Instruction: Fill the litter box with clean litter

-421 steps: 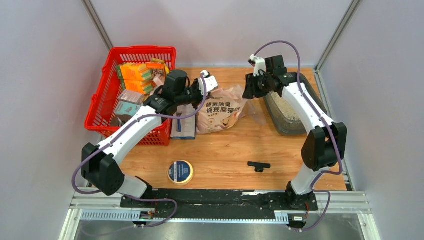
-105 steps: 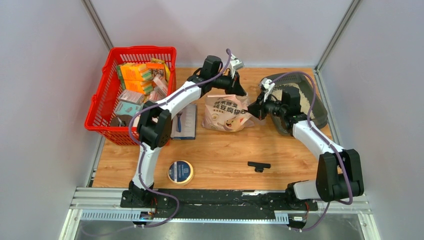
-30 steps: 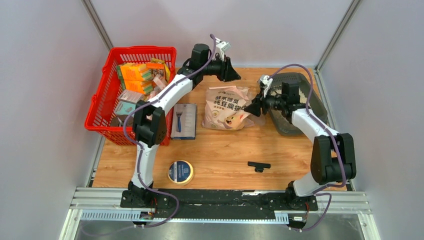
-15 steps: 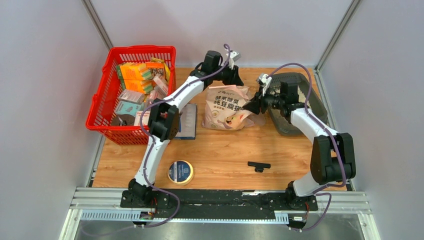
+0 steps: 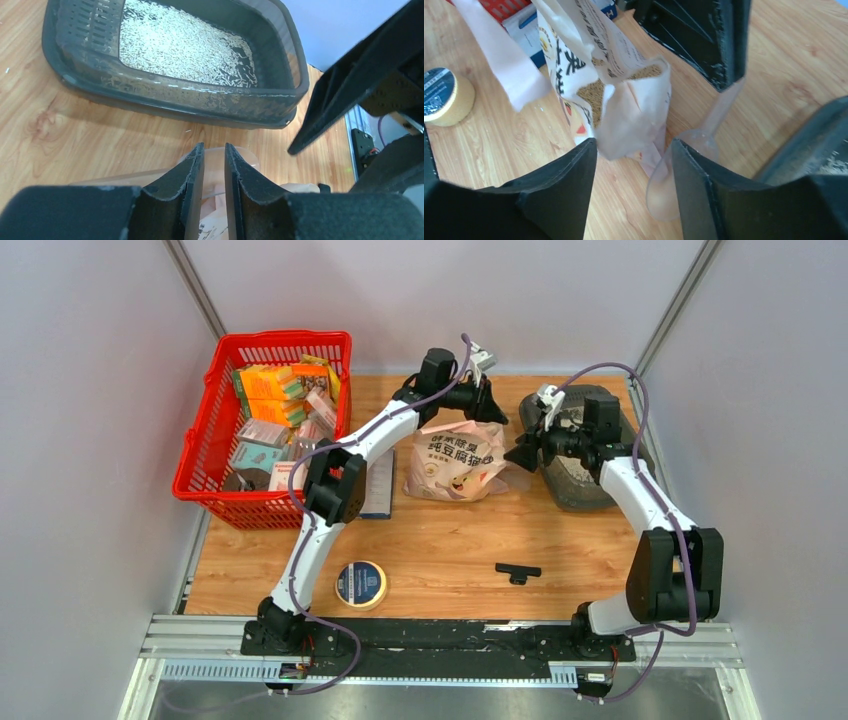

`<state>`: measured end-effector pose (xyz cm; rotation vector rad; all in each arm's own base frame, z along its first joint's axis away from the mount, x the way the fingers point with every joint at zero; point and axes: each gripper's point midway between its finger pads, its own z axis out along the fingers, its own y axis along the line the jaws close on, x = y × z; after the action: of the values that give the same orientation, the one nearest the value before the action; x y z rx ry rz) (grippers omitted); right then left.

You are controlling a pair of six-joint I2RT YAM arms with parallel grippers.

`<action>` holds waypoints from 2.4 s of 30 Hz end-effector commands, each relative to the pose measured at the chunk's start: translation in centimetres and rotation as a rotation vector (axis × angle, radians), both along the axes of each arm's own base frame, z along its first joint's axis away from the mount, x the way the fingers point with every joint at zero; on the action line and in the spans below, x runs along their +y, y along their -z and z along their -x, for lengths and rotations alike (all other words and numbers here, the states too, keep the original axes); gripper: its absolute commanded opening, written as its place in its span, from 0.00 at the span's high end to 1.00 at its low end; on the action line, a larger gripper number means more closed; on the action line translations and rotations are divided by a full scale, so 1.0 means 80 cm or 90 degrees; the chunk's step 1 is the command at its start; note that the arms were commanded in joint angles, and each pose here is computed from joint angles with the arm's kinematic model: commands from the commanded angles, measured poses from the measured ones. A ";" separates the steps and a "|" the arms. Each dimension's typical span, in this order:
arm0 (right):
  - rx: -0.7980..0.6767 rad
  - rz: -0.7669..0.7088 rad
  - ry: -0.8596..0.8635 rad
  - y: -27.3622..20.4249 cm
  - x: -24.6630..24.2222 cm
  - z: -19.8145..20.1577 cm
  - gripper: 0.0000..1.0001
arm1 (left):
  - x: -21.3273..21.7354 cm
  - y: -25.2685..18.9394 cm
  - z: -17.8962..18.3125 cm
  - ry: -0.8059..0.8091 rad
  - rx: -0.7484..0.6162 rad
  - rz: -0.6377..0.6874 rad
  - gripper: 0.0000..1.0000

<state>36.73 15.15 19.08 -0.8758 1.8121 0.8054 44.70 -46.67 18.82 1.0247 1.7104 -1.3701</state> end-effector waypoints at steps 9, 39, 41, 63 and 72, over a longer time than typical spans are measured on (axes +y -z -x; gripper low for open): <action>-0.077 -0.028 -0.040 -0.032 0.001 -0.002 0.00 | 0.006 -0.019 0.022 0.044 -0.009 -0.001 0.74; -0.088 -0.075 -0.158 -0.026 0.044 -0.027 0.27 | 0.041 -0.013 0.042 0.050 0.041 -0.037 0.82; -0.089 -0.069 -0.170 -0.023 0.047 -0.024 0.27 | 0.043 -0.014 0.040 0.046 0.041 -0.040 0.82; 0.013 -0.173 -0.158 -0.008 0.067 -0.028 0.49 | 0.096 -0.041 0.018 -0.019 0.021 -0.064 0.85; 0.021 -0.171 -0.154 0.002 0.065 -0.023 0.62 | 0.112 -0.044 0.022 -0.019 0.009 -0.087 0.84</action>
<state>38.69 19.88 18.10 -0.8917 1.6465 1.1860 43.74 -38.86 17.65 1.0107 1.9398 -1.3087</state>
